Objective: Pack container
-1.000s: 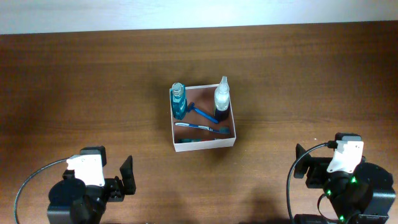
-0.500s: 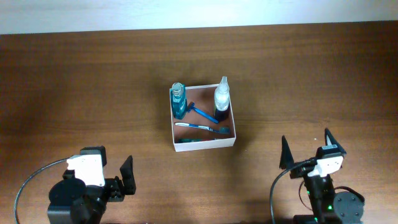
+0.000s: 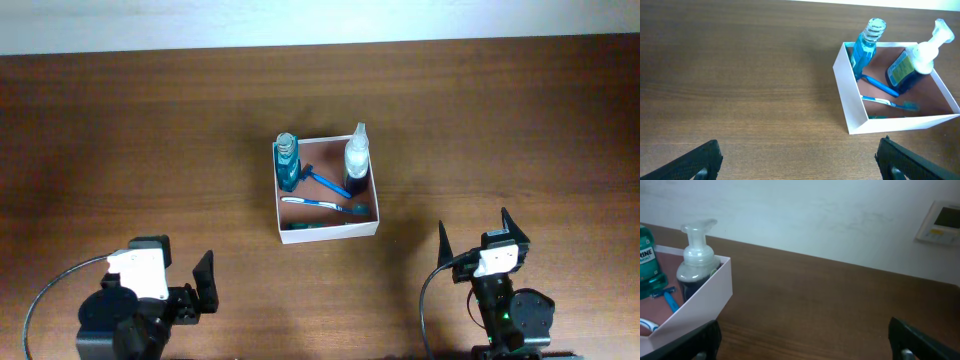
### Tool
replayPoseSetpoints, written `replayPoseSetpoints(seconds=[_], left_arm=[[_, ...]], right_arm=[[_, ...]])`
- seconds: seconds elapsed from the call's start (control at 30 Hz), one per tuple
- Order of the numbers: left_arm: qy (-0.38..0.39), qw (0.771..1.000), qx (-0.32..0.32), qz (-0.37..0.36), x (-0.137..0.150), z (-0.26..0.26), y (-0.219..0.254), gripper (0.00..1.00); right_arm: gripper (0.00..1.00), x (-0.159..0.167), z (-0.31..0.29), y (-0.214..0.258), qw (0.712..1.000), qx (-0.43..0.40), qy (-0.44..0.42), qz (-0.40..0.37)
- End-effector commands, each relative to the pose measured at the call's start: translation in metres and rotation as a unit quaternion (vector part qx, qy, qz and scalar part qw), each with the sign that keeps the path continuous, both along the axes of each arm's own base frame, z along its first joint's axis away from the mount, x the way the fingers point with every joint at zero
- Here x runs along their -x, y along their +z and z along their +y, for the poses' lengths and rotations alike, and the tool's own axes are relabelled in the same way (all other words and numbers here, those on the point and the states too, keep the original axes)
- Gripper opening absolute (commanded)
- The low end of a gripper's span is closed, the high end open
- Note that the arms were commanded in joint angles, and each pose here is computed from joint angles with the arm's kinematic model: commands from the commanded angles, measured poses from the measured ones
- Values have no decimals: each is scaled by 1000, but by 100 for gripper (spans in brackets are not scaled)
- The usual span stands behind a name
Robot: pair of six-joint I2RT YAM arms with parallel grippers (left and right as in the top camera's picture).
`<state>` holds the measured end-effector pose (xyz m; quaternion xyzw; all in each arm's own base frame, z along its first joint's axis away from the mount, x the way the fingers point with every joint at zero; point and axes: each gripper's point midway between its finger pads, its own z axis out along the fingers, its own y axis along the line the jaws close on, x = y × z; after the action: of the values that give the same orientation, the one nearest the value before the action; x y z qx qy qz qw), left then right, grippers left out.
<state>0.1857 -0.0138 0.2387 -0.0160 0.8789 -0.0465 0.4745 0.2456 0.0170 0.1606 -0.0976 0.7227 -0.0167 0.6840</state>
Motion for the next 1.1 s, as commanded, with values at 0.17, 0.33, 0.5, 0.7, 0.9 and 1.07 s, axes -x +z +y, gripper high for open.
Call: replayPoseSetpoints(seconds=[0.17, 0.33, 0.5, 0.7, 0.9, 1.07], left_arm=[[-1, 1000, 9, 0, 1, -2, -2, 99], [-1, 1000, 9, 0, 1, -2, -2, 99], [-1, 1000, 9, 0, 1, -2, -2, 99], [-1, 1000, 9, 0, 1, -2, -2, 99], [20, 999, -21, 18, 8, 11, -29, 99], [21, 997, -23, -74, -15, 12, -55, 99]], right_arm=[[99, 1, 4, -1, 1000, 4, 9, -2], [99, 1, 4, -1, 1000, 4, 9, -2], [99, 1, 4, -1, 1000, 4, 9, -1], [99, 1, 4, -1, 1000, 4, 9, -1], [99, 1, 4, -1, 1000, 4, 9, -1], [99, 1, 4, -1, 1000, 4, 9, -1]])
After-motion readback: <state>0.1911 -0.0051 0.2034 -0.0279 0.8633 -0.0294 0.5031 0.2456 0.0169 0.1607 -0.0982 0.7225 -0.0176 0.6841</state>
